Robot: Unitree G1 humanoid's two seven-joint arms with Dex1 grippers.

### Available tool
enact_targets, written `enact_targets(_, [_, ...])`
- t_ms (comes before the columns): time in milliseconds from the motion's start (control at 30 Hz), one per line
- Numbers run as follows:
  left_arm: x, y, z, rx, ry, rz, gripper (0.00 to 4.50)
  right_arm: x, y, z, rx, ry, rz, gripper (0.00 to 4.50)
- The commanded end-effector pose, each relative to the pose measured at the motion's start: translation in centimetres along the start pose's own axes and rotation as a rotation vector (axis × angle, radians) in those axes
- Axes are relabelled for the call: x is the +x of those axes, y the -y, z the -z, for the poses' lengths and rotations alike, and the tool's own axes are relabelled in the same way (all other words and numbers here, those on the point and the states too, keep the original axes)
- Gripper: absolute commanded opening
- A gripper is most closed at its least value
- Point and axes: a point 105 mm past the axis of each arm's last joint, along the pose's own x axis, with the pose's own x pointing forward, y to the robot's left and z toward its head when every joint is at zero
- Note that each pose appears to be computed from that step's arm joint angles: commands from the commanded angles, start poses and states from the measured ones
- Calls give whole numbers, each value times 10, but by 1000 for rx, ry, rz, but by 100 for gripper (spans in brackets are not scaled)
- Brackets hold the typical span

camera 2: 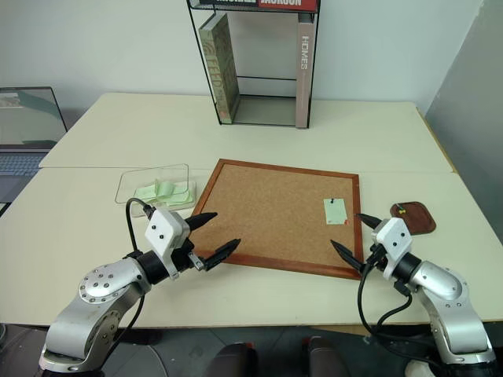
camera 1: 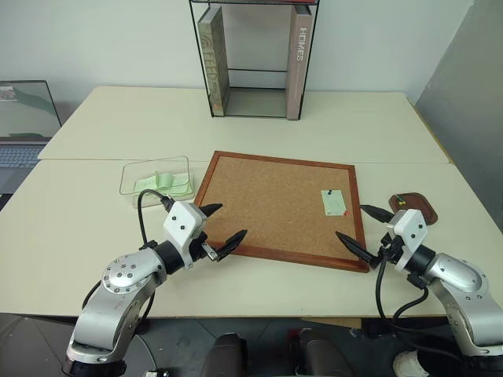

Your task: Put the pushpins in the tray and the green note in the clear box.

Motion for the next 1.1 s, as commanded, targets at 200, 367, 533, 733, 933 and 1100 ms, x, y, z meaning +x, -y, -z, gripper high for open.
enact_targets(200, [-4, -1, -5, 22, 20, -20, 450, 1, -1, -12, -24, 44, -7, 450])
enact_targets(367, [-2, -4, -8, -30, 21, -19, 450, 1, -2, -11, -22, 43, -9, 450])
enact_targets(533, [4, -10, -19, -57, 47, -2, 450, 3, -2, -13, -22, 51, -18, 450])
enact_targets(733, [19, -2, -31, -45, 75, 74, 450, 5, -4, -16, -23, 62, -20, 450])
enact_targets(933, [33, -1, -34, -34, 80, 97, 391, 6, -9, -16, -15, 69, -18, 450])
enact_targets(1100, [42, -4, -34, -12, 66, 95, 285, 5, -12, -14, -8, 67, -14, 450])
